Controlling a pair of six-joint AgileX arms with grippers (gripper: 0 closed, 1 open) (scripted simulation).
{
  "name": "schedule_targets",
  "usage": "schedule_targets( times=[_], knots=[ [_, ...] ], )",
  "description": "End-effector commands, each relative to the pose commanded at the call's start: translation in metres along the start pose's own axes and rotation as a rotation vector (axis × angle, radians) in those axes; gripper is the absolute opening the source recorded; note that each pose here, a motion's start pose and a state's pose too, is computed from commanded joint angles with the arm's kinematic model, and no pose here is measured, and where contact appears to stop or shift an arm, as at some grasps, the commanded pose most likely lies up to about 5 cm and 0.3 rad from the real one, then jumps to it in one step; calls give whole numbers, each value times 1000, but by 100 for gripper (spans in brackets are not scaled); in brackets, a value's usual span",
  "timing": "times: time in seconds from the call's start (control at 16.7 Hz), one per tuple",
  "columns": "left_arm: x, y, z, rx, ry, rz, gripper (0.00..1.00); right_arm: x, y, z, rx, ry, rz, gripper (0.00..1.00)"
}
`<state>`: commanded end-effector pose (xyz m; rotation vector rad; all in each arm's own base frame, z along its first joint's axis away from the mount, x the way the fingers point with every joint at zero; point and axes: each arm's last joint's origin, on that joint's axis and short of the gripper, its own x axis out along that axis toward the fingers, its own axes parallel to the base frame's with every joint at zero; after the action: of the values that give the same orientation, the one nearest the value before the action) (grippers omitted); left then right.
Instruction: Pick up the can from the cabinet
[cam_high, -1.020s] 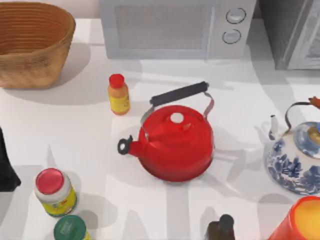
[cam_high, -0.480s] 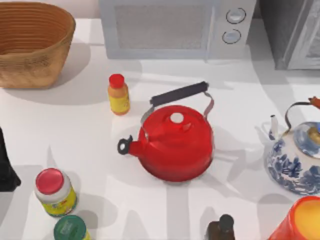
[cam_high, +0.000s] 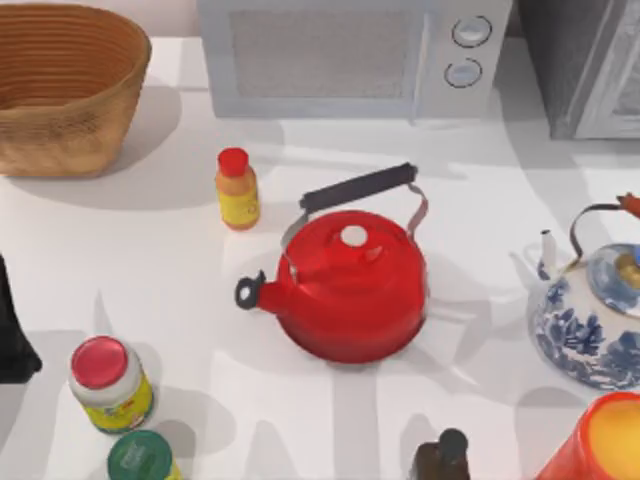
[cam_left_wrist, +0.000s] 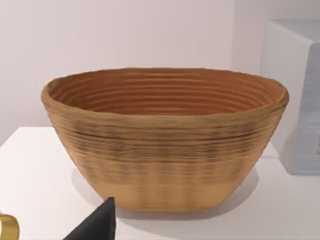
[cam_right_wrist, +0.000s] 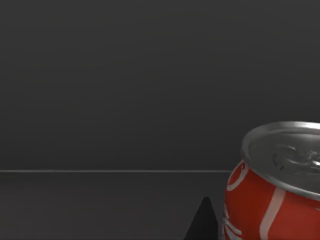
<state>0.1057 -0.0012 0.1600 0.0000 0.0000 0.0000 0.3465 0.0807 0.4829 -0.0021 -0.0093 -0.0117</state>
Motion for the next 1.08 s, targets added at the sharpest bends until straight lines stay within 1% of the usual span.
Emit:
schedule_targets(
  times=[0.12, 0.24, 0.36, 0.48, 0.6, 0.72, 0.84, 1.08],
  knots=[
    [0, 0, 0, 0, 0, 0, 100, -2, 1, 1, 1, -1, 2, 0],
    [0, 0, 0, 0, 0, 0, 100, -18, 6, 10, 1, -1, 5, 0],
    [0, 0, 0, 0, 0, 0, 100, -50, 12, 25, 2, -3, 5, 0],
    [0, 0, 0, 0, 0, 0, 100, -93, 13, 41, 2, -3, 4, 0],
    [0, 0, 0, 0, 0, 0, 100, -137, 8, 54, 2, -2, 2, 0],
    [0, 0, 0, 0, 0, 0, 100, -168, 3, 60, 2, -1, 2, 0],
    [0, 0, 0, 0, 0, 0, 100, -180, 0, 62, 1, -1, 1, 0],
    [0, 0, 0, 0, 0, 0, 100, -179, 0, 62, 3, -2, -1, 0]
  ],
)
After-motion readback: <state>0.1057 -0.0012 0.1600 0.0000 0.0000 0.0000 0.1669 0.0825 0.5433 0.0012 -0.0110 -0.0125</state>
